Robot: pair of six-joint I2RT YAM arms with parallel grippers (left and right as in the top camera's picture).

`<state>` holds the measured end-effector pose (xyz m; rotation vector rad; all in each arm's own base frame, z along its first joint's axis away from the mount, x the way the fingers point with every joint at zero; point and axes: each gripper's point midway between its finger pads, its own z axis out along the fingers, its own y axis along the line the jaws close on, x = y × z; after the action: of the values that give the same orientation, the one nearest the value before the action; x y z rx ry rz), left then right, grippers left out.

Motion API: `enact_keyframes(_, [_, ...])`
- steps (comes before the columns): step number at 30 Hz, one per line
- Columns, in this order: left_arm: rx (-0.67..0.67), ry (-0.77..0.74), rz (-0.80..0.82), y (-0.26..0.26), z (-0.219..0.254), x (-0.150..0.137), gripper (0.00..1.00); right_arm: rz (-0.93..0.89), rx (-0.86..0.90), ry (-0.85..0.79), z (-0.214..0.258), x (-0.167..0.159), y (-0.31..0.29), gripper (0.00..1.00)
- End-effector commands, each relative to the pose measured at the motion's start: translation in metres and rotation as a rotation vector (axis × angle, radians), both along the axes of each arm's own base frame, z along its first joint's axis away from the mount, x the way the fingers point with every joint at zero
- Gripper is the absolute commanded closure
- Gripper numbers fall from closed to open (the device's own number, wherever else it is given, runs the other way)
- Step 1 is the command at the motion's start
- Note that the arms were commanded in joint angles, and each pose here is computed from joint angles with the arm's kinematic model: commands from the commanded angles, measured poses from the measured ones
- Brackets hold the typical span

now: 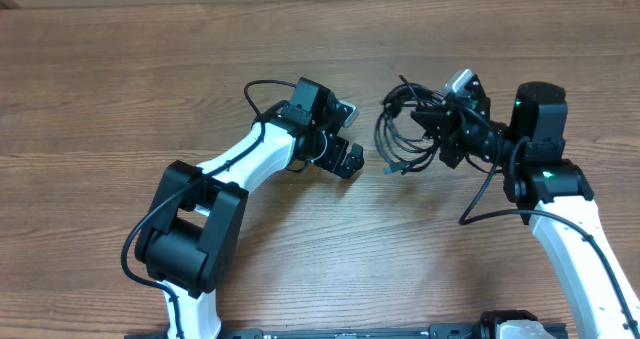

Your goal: Untangle cables

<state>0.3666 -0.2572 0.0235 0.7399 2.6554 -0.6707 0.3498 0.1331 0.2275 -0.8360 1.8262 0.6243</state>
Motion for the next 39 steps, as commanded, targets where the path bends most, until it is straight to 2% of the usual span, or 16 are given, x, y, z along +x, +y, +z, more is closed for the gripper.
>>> enact_keyframes(1, [0.009, 0.002, 0.0, 0.0, -0.003, 0.0, 0.01, 0.072, 0.048, -0.059, 0.027, -0.007, 0.01, 0.96])
enact_keyframes(12, [0.022, 0.044, 0.0, 0.005, -0.005, -0.008, 0.0, 0.067, 0.048, -0.047, 0.025, -0.007, 0.01, 0.96])
enact_keyframes(14, [-0.017, 0.069, -0.03, 0.003, 0.004, -0.012, 0.0, 0.066, 0.047, -0.039, 0.023, -0.008, 0.01, 0.96])
enact_keyframes(17, [-0.154, 0.058, -0.093, -0.002, 0.036, -0.009, 0.0, 0.036, 0.029, -0.028, 0.019, -0.005, 0.006, 0.96])
enact_keyframes(21, [-0.299, -0.048, -0.112, 0.004, 0.082, 0.01, 0.0, 0.019, 0.019, -0.024, 0.017, -0.003, 0.004, 0.96])
enact_keyframes(29, [-0.343, -0.275, -0.196, 0.013, 0.139, 0.022, 0.0, 0.081, 0.057, -0.018, 0.021, -0.012, 0.012, 0.96])
enact_keyframes(39, [-0.521, -0.447, -0.333, -0.009, 0.187, 0.024, 0.0, 0.197, 0.144, 0.008, 0.031, -0.03, 0.025, 0.96])
